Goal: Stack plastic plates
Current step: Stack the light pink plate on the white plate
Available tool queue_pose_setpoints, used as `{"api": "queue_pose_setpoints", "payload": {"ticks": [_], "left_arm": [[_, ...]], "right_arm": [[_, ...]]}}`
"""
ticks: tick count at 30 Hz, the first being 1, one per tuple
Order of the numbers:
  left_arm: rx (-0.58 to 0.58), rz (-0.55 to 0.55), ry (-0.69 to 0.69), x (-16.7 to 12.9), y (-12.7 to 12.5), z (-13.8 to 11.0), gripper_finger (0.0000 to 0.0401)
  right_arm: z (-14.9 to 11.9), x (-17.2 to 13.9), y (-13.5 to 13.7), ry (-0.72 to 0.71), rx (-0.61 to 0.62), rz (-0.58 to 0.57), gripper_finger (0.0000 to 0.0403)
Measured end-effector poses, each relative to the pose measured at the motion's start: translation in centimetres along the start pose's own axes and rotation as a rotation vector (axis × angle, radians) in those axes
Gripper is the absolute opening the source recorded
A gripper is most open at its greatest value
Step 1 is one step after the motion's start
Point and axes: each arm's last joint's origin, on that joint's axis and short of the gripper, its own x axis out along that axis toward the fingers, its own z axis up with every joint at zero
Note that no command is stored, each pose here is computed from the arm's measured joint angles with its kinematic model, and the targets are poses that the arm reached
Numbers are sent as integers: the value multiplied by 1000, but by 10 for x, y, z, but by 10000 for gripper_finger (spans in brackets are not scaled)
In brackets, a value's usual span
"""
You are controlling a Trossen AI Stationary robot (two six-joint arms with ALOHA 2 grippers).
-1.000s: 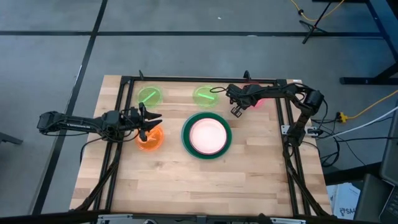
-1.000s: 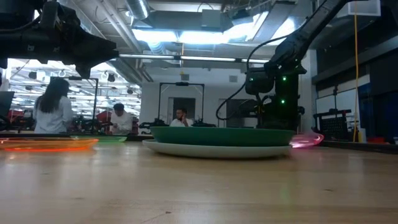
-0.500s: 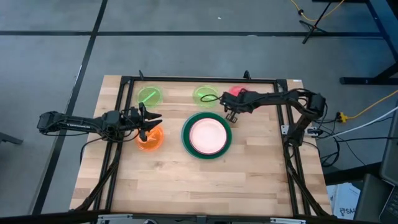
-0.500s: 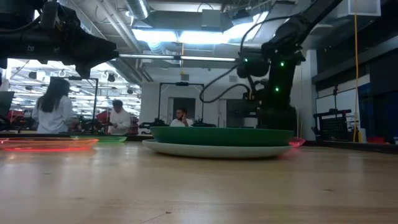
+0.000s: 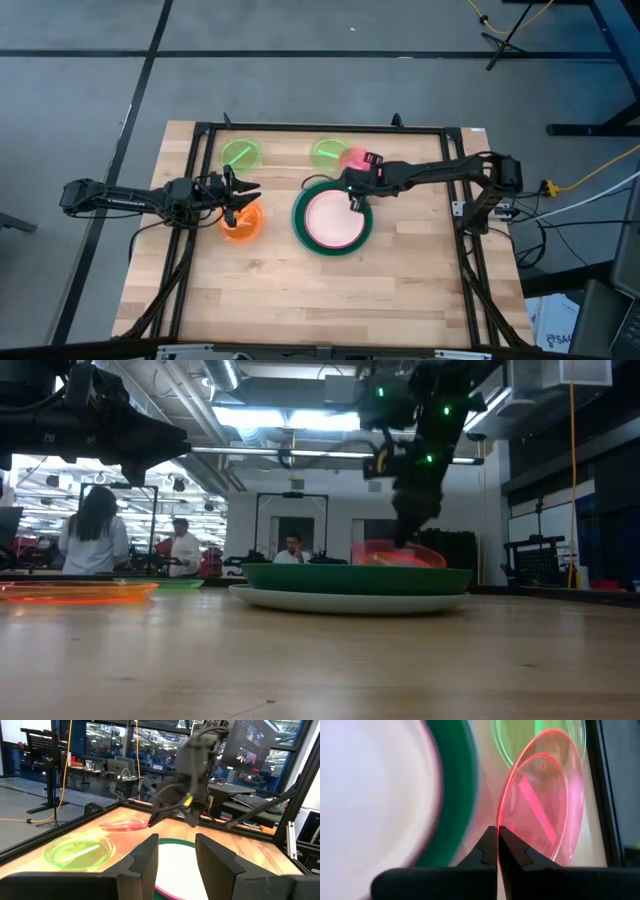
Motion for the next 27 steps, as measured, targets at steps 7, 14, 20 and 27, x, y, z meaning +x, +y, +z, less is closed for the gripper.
{"api": "queue_pose_setpoints", "payload": {"ticks": [7,14,20,27], "left_arm": [[-2,0,0,0,0,0,123],[4,-27,4,0,-1,0,123],[7,-29,4,0,-1,0,123],[7,-31,2,0,-1,0,123]], "right_arm": [[12,-25,40,-148,-146,49,0],[6,-43,79,-206,-307,142,0],[1,-55,105,-253,-372,211,0],[-3,-48,121,-267,-391,284,0]]}}
